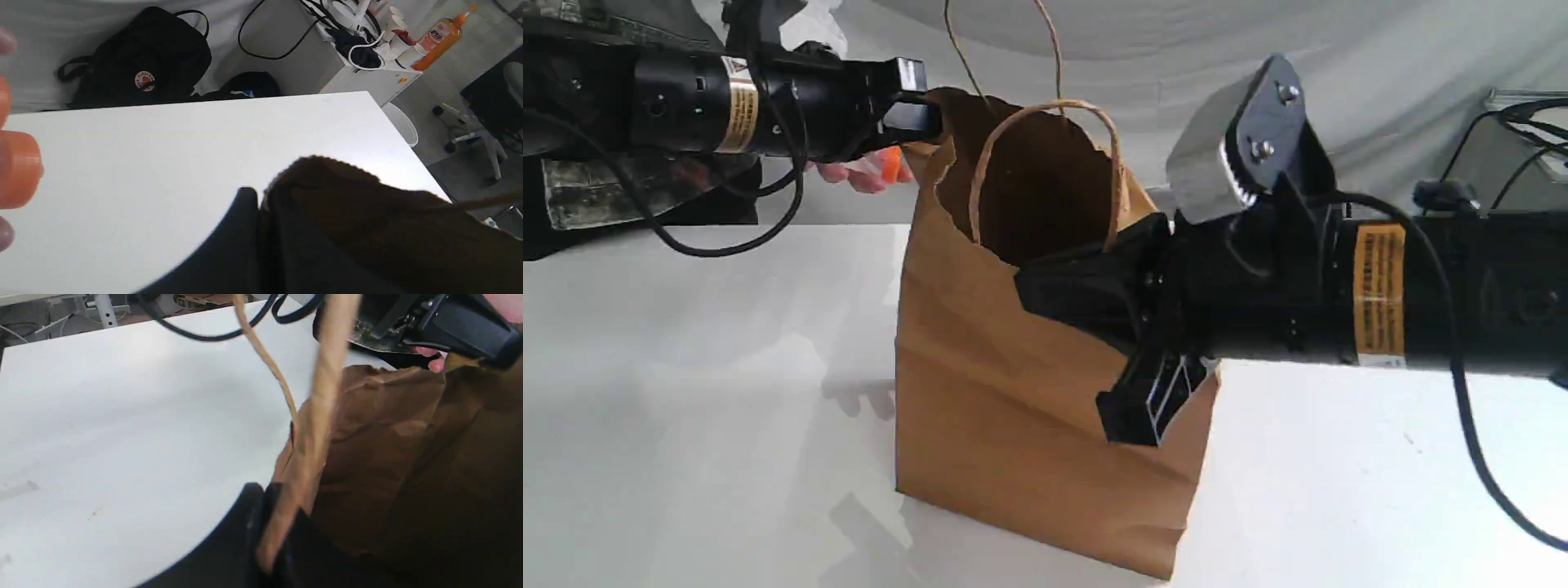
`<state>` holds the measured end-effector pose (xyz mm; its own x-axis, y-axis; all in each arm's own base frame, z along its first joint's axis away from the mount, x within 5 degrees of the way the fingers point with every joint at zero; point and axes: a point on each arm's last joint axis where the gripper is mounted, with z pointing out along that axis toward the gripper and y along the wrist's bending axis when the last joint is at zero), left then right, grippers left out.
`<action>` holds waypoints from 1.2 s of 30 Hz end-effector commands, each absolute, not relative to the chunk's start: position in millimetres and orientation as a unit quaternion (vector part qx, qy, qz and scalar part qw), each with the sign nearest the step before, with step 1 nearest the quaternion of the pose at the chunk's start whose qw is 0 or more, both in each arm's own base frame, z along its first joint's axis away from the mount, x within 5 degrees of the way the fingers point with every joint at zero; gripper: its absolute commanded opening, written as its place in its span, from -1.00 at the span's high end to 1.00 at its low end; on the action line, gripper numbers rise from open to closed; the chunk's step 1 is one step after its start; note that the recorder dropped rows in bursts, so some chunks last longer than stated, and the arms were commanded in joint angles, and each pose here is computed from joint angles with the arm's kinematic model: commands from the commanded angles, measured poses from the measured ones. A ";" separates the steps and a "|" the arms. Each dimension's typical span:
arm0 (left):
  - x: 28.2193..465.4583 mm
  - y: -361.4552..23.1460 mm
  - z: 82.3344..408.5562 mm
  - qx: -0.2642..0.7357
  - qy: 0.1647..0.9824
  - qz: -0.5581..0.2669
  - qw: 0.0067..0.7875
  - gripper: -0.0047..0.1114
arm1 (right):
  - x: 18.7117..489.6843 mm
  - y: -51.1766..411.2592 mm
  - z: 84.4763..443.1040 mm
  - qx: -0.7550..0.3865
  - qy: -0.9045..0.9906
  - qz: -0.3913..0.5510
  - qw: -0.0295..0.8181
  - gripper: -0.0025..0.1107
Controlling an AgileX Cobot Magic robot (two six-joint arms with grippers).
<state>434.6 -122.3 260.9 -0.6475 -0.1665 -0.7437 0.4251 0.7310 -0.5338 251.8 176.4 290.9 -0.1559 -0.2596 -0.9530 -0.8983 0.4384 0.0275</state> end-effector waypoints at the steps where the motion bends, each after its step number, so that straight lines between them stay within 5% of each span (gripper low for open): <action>1: 434.8 -122.5 269.0 0.062 0.830 -0.359 0.422 0.92 | 260.7 180.4 321.8 -0.379 0.716 0.350 0.471 0.96; 10: 428.8 -126.7 267.1 0.080 0.829 -0.382 0.401 0.92 | 275.2 181.1 379.5 -0.287 0.720 0.385 0.500 0.96; 17: 419.7 -102.8 233.7 0.029 0.858 -0.348 0.376 0.92 | 300.8 160.9 364.2 -0.220 0.756 0.382 0.485 0.96; 36: 418.0 -89.7 229.0 0.019 0.861 -0.353 0.366 0.92 | 367.2 165.1 353.3 -0.167 0.770 0.388 0.479 0.96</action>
<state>417.7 -92.3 228.4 -0.7313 -0.1975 -0.6528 0.3209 0.7450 -0.5848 363.9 164.8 352.0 -0.4810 0.1025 -0.8707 -0.6328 0.6467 0.4258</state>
